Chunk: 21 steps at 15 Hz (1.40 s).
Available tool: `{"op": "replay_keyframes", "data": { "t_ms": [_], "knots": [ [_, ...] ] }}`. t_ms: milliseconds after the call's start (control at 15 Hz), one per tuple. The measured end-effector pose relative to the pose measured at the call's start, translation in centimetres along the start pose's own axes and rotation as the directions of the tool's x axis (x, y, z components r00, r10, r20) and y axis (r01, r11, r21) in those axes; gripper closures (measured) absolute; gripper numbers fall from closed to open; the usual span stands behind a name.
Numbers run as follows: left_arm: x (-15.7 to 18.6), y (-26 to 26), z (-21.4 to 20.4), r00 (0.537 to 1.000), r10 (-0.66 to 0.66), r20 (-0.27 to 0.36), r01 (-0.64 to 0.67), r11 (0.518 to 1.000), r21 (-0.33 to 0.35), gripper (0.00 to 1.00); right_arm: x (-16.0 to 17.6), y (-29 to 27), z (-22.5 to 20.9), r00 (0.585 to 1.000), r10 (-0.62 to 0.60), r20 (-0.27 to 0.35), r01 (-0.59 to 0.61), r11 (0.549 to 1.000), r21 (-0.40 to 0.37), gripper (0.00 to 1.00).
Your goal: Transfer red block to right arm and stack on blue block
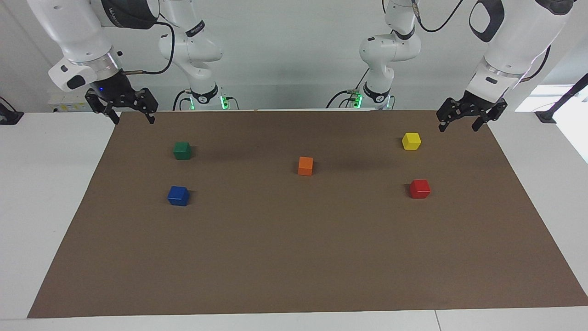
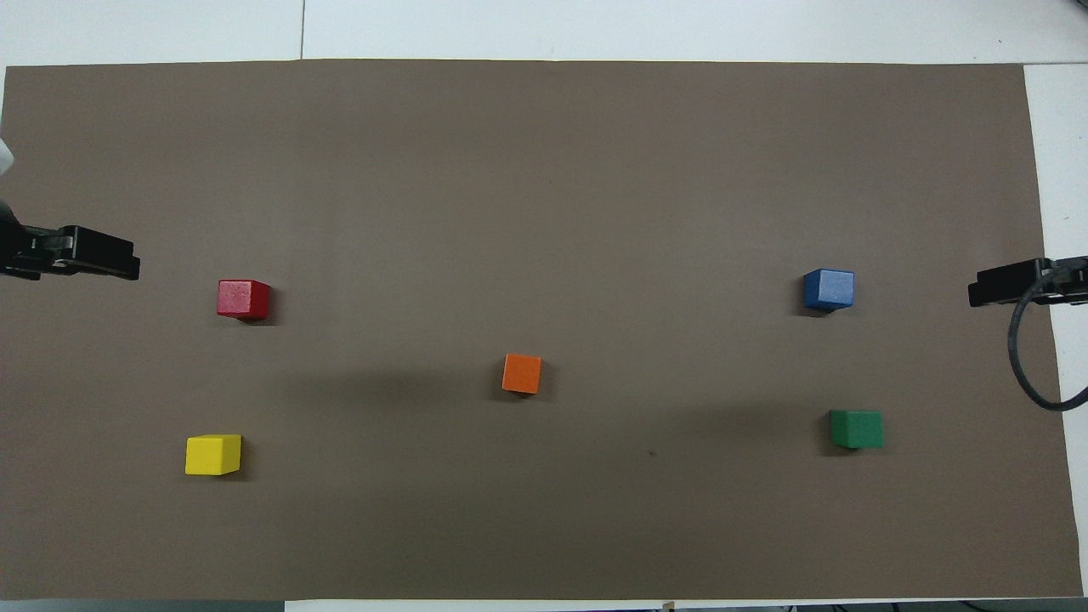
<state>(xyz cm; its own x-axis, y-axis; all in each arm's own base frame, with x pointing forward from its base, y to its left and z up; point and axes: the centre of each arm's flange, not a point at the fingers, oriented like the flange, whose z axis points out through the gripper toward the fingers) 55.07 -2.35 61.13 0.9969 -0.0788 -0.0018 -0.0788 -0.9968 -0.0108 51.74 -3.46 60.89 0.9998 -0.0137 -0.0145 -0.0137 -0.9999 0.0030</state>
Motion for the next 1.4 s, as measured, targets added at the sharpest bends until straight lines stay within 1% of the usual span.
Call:
{"op": "replay_keyframes", "data": {
  "t_ms": [467,600,733,1067,1200,1400],
  "knots": [
    [0.0,-0.2,0.2,1.0,-0.004,0.006,0.004,1.0,0.0,0.0,-0.1,0.0,0.1,1.0,0.0,0.009,0.0,1.0,0.0,0.0],
    [0.3,-0.4,1.6,1.0,-0.008,0.005,0.008,1.0,-0.001,0.0,-0.1,0.0,0.1,1.0,0.0,0.009,0.0,1.0,0.0,0.0],
    [0.9,-0.5,4.6,1.0,-0.008,0.001,0.008,1.0,-0.001,0.0,-0.1,0.0,0.1,1.0,0.0,0.009,0.0,1.0,0.0,0.0],
    [2.2,-1.0,15.4,1.0,-0.015,-0.01,0.015,1.0,-0.007,0.0,-0.1,-0.1,0.2,1.0,-0.009,0.012,0.009,1.0,0.001,0.0],
    [2.5,-1.5,18.5,1.0,-0.024,-0.018,0.024,1.0,-0.009,0.0,-0.4,-0.4,1.2,0.999,-0.025,0.035,0.025,1.0,0.007,0.0],
    [2.6,-1.8,22.5,0.999,-0.029,-0.042,0.028,1.0,-0.01,0.0,-0.7,-1.0,4.4,0.996,-0.04,0.076,0.035,0.997,0.062,0.0]
  ]
}}
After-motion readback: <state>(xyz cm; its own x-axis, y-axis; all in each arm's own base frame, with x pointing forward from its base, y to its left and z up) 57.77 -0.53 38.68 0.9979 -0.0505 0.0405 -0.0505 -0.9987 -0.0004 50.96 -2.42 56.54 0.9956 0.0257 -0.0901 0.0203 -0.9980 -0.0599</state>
